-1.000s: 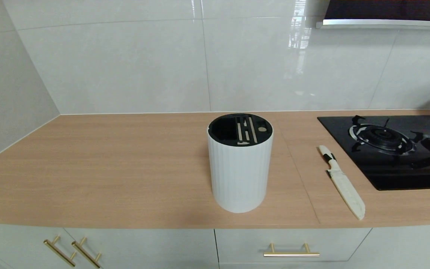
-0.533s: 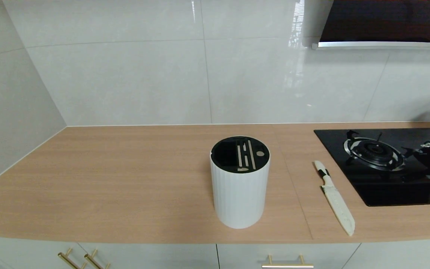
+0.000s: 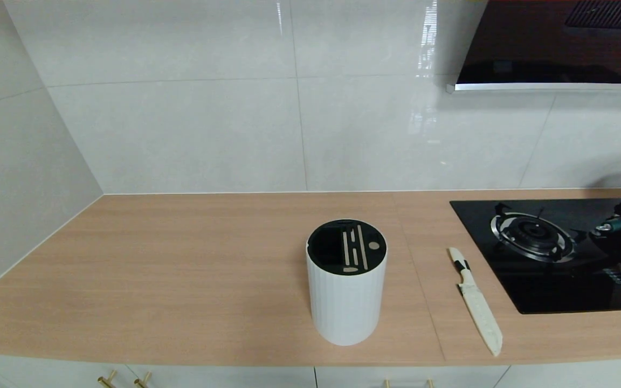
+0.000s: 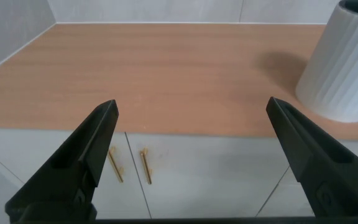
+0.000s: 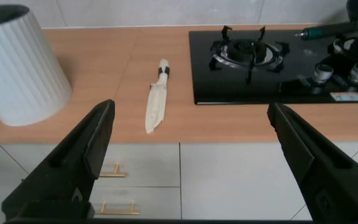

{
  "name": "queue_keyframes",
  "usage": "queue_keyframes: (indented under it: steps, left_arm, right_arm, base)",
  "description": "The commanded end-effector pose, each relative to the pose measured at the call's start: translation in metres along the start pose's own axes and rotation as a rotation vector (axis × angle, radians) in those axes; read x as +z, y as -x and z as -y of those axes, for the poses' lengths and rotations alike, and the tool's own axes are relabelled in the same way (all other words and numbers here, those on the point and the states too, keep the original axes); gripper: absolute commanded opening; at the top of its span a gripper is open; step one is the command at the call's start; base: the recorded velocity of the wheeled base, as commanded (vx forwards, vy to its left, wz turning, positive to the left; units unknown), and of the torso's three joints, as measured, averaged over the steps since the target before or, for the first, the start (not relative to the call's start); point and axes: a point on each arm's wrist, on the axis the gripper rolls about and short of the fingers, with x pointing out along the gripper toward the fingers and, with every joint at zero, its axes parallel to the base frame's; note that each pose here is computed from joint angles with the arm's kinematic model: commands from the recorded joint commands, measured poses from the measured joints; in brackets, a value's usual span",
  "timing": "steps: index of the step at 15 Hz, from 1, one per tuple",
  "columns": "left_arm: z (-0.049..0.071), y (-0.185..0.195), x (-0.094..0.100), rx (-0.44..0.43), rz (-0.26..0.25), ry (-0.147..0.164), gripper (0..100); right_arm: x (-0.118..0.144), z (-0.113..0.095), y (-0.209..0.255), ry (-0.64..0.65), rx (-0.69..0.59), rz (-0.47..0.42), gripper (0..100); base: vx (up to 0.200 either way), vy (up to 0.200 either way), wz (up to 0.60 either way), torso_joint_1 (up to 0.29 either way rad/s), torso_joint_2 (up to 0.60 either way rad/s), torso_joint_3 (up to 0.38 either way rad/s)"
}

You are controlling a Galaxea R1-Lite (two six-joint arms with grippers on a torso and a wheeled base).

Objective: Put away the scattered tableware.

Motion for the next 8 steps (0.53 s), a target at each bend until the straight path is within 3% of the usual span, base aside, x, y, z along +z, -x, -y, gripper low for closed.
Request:
queue_keyframes:
  steps: [1,4,8]
  left_arm:
    - [0.0000,-0.0001,0.0001,0.001,-0.001,0.001,100]
    - [0.0000,-0.0001,0.0001,0.001,-0.001,0.001,100]
    - [0.0000,-0.0001,0.0001,0.001,-0.001,0.001,100]
  right_arm:
    - [0.0001,0.0000,-0.0001,0.000,0.001,0.000,100]
    - [0.0001,0.0000,-0.0002,0.000,-0.001,-0.002,100]
    - [0.0008,0.0001,0.0001,0.011,-0.002,0.005,100]
  base:
    - [0.000,0.000,0.00,0.168,-0.36,-0.183]
    - [0.000,0.000,0.00,0.142,-0.30,-0.152]
    - [0.000,0.000,0.00,0.000,0.00,0.000]
